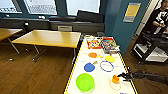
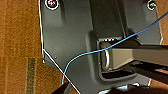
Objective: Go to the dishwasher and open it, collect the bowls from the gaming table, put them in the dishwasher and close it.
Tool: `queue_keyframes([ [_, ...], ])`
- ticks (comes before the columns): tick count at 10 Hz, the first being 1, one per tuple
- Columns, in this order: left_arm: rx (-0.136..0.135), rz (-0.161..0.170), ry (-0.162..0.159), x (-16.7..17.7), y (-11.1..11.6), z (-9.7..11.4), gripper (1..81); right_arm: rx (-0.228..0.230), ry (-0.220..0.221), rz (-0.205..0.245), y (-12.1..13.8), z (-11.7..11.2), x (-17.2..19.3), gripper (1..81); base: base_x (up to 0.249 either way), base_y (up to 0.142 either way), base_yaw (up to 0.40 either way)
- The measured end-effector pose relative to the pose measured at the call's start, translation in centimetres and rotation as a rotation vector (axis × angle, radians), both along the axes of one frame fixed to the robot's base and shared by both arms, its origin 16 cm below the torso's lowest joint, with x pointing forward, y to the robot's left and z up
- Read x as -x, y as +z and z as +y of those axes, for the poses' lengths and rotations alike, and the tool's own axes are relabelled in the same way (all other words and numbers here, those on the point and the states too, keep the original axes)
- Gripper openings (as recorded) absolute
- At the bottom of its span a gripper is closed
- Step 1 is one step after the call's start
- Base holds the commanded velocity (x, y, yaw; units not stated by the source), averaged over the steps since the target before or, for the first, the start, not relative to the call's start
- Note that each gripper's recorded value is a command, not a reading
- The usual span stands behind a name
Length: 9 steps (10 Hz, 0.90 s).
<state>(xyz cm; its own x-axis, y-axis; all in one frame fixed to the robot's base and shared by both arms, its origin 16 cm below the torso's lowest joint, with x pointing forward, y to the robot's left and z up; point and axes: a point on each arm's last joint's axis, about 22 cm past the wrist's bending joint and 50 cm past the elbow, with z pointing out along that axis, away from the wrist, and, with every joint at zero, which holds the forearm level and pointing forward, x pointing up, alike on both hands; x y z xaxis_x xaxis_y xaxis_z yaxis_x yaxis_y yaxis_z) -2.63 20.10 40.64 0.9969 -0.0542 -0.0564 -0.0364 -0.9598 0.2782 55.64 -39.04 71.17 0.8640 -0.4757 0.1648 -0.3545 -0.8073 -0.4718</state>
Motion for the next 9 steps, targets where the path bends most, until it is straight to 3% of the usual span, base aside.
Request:
queue_keyframes([
  [2,0.000,0.001,0.000,0.0,0.0,0.0,81.1,0.006,-0.012,0.015,-1.1,0.0,0.4,81.1,0.000,0.000,0.000],
  [5,0.000,0.000,0.000,0.0,0.0,0.0,81.1,0.033,-0.087,0.027,-1.9,-2.1,-0.4,81.1,0.000,0.000,0.000],
  [9,0.000,0.000,0.000,0.0,0.0,0.0,81.1,0.027,-0.090,0.030,-2.7,-0.1,-1.4,81.1,0.000,0.000,0.000],
])
